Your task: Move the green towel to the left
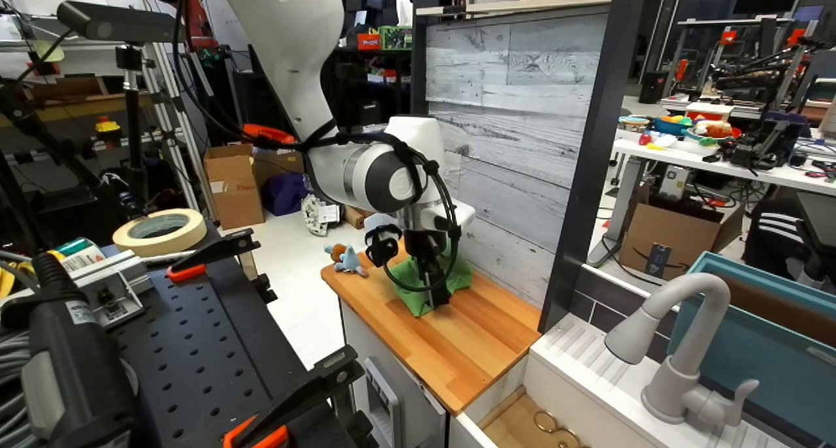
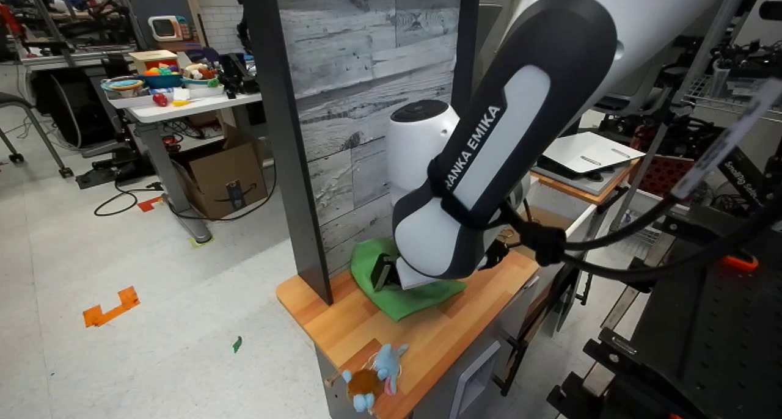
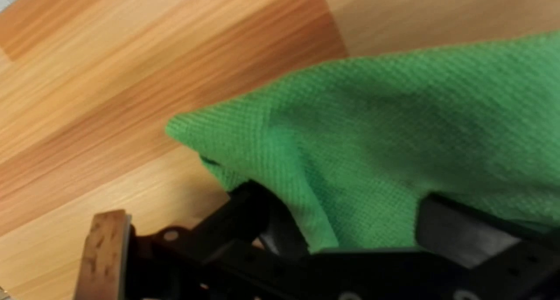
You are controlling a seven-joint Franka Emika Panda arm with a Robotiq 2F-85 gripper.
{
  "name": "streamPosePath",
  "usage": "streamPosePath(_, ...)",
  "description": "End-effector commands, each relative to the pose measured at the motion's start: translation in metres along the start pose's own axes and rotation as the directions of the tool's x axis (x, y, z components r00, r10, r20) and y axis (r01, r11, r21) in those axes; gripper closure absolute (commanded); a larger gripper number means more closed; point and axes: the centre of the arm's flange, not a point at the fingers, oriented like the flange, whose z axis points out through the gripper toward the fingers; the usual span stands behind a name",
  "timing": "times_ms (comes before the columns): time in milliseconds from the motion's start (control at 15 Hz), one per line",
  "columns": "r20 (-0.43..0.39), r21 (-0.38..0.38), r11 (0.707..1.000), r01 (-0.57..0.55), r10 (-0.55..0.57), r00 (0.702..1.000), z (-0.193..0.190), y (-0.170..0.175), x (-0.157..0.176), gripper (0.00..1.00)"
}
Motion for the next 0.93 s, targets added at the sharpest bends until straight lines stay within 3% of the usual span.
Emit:
streamPosePath(0,-0.011,0.000,0.999,0.035,-0.035,0.999,0.014,-0.035,-0.017,0.00)
streamPosePath(467,-0.036,0.015,1.000,0.021,-0.020,0.999,-0.016,-0.054,-0.036,0.00)
streamPosePath(867,-0.036,0.038,0.999,-0.037,0.038,0.999,-0.076,-0.021,-0.054,0.00)
